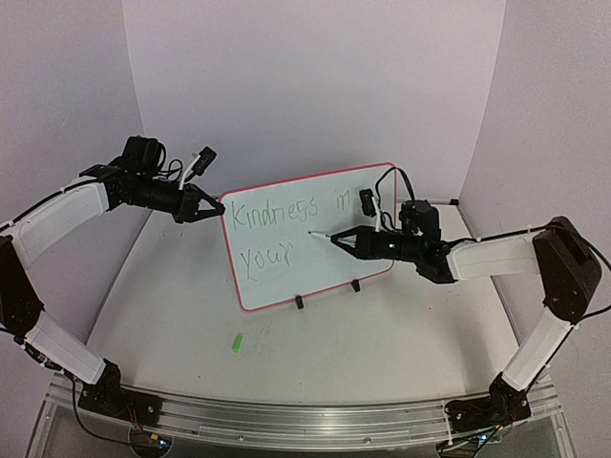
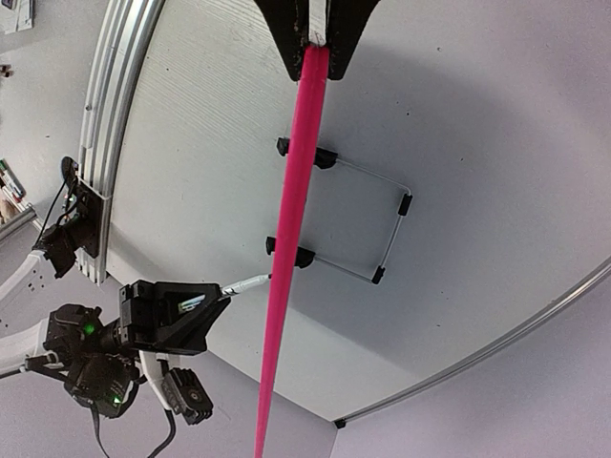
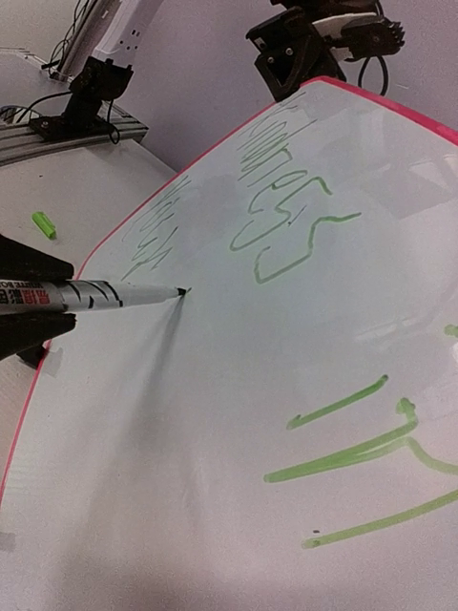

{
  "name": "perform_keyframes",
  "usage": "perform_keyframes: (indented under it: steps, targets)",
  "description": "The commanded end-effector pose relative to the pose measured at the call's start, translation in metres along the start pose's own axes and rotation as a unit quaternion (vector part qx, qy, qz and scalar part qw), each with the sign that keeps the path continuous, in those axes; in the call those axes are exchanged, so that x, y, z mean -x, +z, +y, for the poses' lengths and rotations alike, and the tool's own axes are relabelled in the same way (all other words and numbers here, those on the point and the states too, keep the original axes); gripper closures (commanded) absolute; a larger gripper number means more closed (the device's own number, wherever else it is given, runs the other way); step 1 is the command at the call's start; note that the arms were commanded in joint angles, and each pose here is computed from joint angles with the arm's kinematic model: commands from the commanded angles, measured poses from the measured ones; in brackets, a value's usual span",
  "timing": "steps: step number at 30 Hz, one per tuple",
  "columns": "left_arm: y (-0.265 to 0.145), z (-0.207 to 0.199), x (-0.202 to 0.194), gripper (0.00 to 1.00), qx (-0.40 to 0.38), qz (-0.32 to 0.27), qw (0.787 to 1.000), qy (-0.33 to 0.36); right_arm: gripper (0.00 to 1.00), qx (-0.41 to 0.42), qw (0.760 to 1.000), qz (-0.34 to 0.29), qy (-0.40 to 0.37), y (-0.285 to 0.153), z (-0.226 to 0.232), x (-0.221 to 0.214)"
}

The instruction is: Write a sentence on the whiteboard

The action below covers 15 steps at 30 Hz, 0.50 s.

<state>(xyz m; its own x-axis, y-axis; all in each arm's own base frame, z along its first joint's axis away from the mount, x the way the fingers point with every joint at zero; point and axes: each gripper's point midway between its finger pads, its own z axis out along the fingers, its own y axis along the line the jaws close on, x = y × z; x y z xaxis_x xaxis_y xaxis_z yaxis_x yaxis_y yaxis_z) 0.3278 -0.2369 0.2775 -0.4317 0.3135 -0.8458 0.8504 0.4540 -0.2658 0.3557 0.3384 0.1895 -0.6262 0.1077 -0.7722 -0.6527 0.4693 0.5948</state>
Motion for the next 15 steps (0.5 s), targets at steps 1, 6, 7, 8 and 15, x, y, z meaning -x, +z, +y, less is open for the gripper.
perform_keyframes:
  steps: [1, 6, 7, 8, 15]
  targets:
    - [-0.002, -0.012, 0.006, 1.00, -0.015, -0.008, 1.000, 0.018, 1.00, -0.005, 1.000, 0.010, 0.016, 0.002, -0.013, -0.016]
    - [-0.002, -0.012, 0.006, 1.00, -0.016, -0.009, 1.000, 0.019, 1.00, -0.007, 0.999, 0.028, 0.031, 0.002, -0.021, -0.035]
    - [-0.002, -0.012, 0.006, 1.00, -0.016, -0.008, 1.000, 0.019, 1.00, -0.007, 0.999, 0.031, 0.033, 0.003, -0.022, -0.037]
    - [-0.002, -0.012, 0.006, 1.00, -0.016, -0.009, 1.000, 0.019, 1.00, -0.005, 0.999, 0.032, 0.034, 0.003, -0.022, -0.038]
    - [-0.002, -0.012, 0.006, 1.00, -0.015, -0.008, 1.000, 0.018, 1.00, -0.002, 1.000, 0.007, 0.023, 0.001, -0.015, -0.020]
